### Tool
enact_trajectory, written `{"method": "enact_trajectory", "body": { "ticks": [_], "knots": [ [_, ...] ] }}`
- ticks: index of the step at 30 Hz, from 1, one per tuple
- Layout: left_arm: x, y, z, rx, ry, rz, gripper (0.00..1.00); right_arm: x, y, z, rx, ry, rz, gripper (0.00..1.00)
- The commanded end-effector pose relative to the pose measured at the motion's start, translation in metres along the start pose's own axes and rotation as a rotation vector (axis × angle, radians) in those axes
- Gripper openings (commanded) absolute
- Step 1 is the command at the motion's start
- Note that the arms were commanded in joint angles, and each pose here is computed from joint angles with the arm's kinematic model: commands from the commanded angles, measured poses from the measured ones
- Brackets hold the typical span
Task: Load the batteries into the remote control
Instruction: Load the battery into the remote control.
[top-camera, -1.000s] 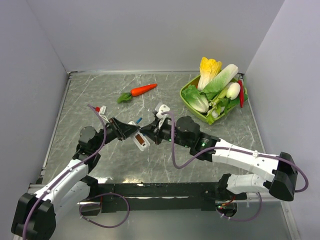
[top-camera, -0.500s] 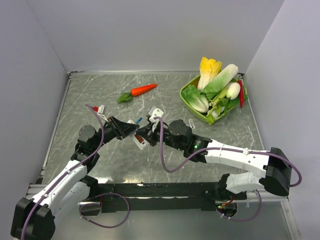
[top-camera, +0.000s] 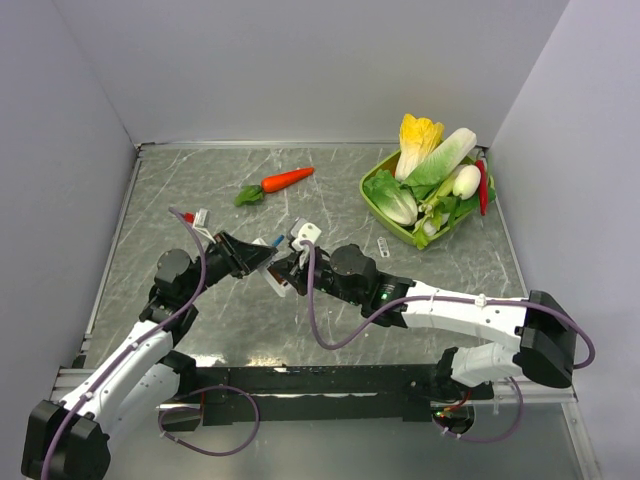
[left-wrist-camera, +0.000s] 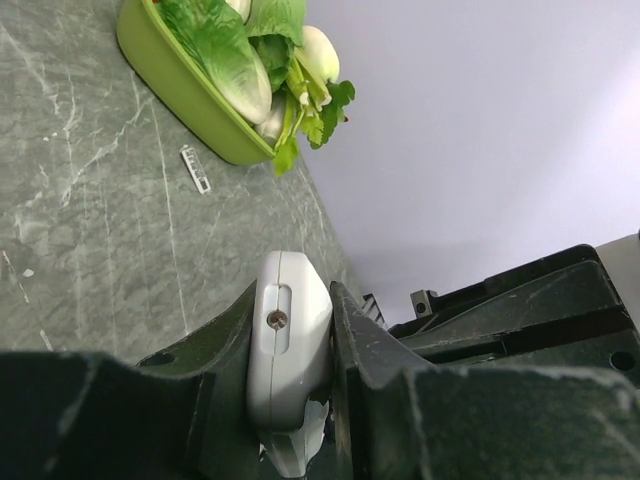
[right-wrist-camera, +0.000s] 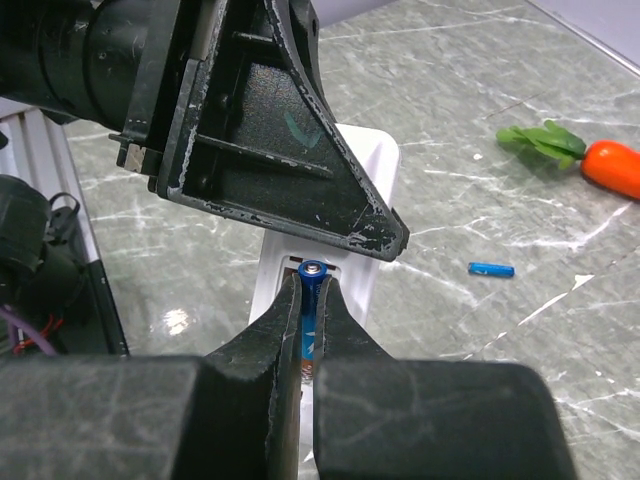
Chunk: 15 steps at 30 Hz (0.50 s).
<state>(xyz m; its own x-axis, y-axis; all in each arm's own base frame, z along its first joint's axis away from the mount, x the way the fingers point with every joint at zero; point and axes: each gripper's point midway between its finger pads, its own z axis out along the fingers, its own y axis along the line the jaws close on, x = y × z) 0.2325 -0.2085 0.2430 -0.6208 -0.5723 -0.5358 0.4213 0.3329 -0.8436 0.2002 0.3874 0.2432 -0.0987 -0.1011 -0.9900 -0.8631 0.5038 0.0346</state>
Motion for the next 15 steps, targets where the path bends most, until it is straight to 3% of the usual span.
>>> {"method": "enact_trajectory", "body": {
  "ticks": [1,7,15],
  "knots": [
    [-0.017,-0.027,0.001,0.065,-0.043,0.053,0.01,-0.001,-0.006,0.003,0.043,-0.023,-0.045,0.0],
    [-0.018,-0.025,0.0,0.044,-0.049,0.055,0.01,0.006,-0.017,0.001,0.094,0.005,-0.084,0.0],
    [-0.022,-0.029,0.001,0.05,-0.06,0.062,0.01,0.04,-0.02,0.005,0.105,0.14,-0.095,0.0]
  ]
}}
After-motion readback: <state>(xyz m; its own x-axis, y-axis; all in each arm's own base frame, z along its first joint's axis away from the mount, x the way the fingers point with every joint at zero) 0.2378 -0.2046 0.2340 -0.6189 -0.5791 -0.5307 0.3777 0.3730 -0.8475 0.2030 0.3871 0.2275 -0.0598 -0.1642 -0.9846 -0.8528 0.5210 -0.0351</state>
